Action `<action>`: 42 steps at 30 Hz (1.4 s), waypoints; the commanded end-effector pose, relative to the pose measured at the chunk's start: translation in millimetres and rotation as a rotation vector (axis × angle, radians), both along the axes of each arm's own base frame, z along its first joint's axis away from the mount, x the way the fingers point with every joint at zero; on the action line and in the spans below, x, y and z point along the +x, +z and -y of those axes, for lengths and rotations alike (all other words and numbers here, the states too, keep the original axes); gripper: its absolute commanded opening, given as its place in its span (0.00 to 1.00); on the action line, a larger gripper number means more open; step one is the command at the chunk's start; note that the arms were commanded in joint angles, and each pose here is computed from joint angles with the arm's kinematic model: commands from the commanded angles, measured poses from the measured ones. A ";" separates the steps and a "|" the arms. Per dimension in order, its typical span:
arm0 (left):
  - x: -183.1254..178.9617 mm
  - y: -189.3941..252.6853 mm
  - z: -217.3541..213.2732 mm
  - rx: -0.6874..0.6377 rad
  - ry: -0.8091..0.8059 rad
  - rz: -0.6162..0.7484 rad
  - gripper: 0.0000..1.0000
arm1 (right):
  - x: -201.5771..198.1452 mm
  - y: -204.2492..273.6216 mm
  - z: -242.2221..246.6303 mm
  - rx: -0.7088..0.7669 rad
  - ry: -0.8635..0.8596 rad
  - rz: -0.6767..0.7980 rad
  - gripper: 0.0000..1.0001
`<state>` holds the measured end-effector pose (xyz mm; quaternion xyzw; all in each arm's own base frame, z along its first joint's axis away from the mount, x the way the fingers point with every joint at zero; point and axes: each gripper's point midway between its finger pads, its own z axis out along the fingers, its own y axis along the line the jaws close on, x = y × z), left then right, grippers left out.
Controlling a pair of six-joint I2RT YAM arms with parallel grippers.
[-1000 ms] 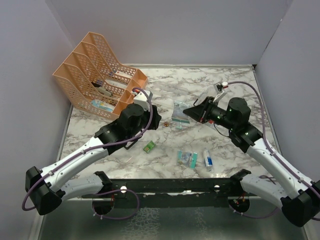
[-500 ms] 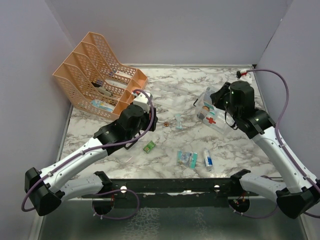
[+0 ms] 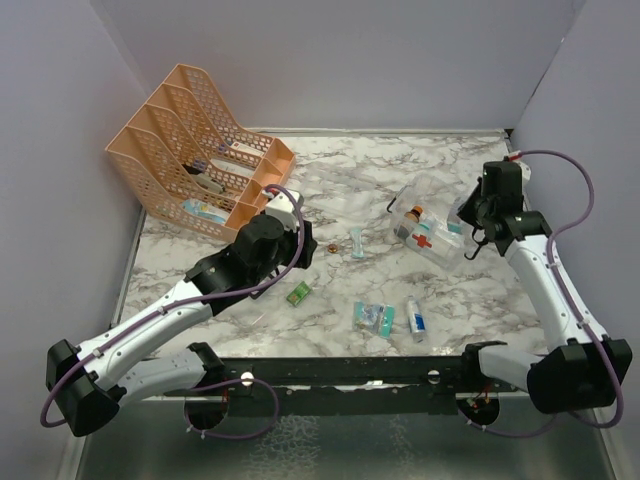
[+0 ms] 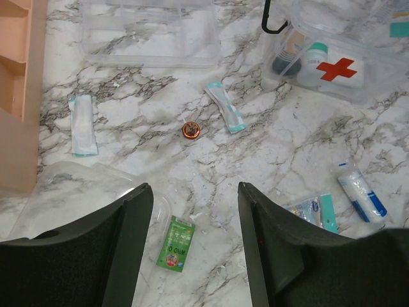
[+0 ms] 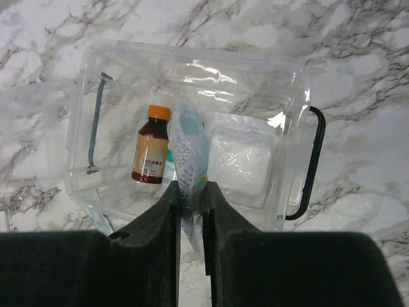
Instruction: Organize the medicine kit
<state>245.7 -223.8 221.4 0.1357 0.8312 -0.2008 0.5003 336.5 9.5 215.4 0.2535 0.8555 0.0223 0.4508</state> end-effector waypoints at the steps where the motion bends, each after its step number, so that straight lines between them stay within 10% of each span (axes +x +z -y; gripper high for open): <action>1: -4.0 4.4 8.6 -0.047 -0.045 0.002 0.59 | 10.0 -30.0 -18.4 0.093 0.083 -0.052 0.01; 18: -7.3 4.1 12.6 -0.058 -0.072 0.000 0.60 | 15.4 -106.4 -19.6 0.206 -0.019 -0.291 0.02; 42: -6.8 -1.4 15.0 -0.047 -0.080 -0.013 0.62 | 10.1 -130.5 -8.5 0.301 -0.105 -0.300 0.27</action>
